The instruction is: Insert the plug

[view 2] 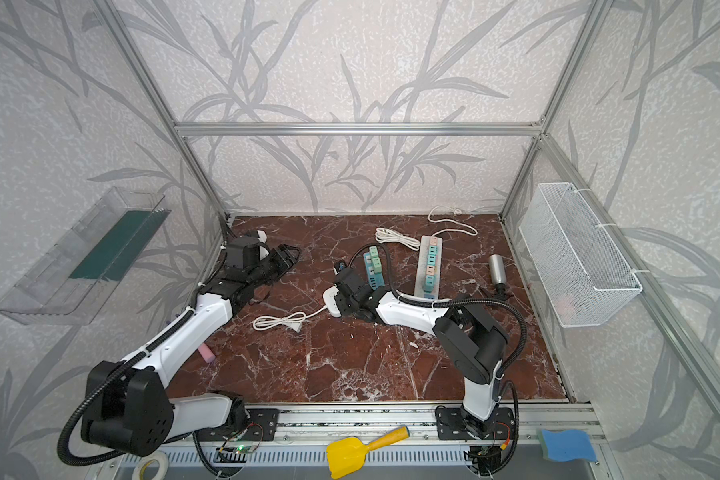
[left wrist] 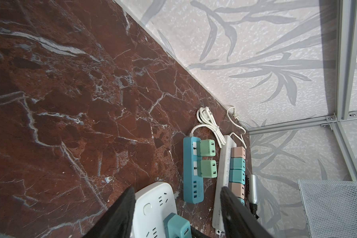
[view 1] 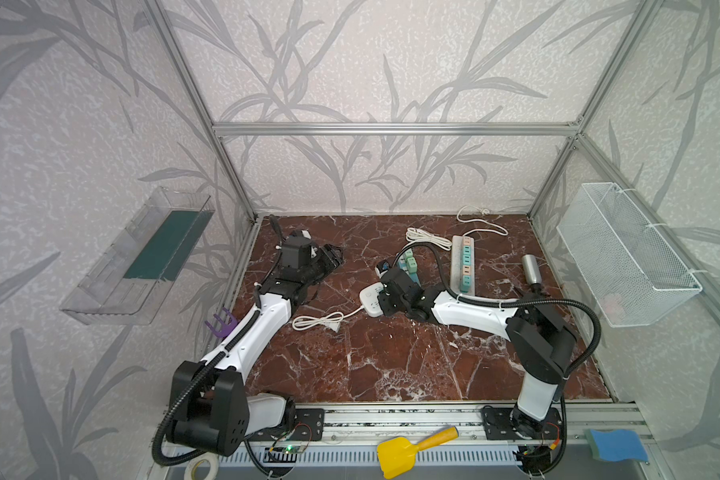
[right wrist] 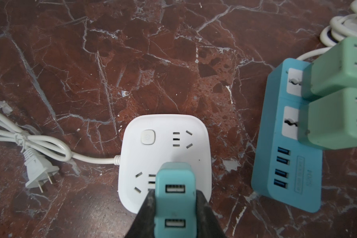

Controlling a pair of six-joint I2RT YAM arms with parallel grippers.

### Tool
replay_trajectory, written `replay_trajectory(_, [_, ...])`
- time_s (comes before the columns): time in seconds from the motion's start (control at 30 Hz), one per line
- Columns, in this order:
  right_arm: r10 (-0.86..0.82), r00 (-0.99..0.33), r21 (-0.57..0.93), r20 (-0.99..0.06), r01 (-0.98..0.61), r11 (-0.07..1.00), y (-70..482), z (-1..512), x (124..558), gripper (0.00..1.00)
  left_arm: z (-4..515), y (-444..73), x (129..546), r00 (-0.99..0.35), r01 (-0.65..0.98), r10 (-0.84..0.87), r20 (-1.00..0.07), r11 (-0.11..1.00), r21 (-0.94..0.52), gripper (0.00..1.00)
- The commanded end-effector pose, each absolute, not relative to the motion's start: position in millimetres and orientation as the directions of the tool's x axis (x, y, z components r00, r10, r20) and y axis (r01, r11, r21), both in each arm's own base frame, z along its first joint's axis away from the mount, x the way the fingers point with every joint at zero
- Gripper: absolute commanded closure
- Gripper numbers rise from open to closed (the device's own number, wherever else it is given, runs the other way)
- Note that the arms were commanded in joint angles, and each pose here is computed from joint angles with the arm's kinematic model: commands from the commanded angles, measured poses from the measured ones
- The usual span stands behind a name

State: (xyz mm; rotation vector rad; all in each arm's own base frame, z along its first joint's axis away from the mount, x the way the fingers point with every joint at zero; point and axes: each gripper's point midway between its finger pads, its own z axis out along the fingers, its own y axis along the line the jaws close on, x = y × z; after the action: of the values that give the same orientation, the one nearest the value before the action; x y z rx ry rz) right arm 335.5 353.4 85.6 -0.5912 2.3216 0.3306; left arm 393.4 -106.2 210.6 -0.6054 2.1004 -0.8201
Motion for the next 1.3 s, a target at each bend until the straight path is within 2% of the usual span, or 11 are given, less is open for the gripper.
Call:
replay_trajectory(0.0, [-0.433, -0.739, -0.004, -0.516, -0.503, 0.864, 326, 18, 308, 1.00, 218, -105, 392, -0.565, -0.124, -0.659, -0.497, 0.663, -0.738, 0.34])
replay_trajectory(0.37, [-0.505, -0.751, -0.020, -0.425, -0.551, 0.834, 331, 25, 314, 1.00, 216, -105, 394, -0.568, -0.128, -0.661, -0.490, 0.659, -0.741, 0.34])
replay_trajectory(0.87, [-0.483, -0.794, 0.026, -0.370, -0.528, 0.849, 324, -26, 299, 1.00, 212, -104, 397, -0.573, -0.133, -0.659, -0.486, 0.661, -0.739, 0.36])
replay_trajectory(1.27, [-0.543, -0.808, -0.017, -0.229, -0.555, 0.832, 315, -43, 287, 1.00, 212, -102, 397, -0.572, -0.133, -0.660, -0.487, 0.660, -0.739, 0.36])
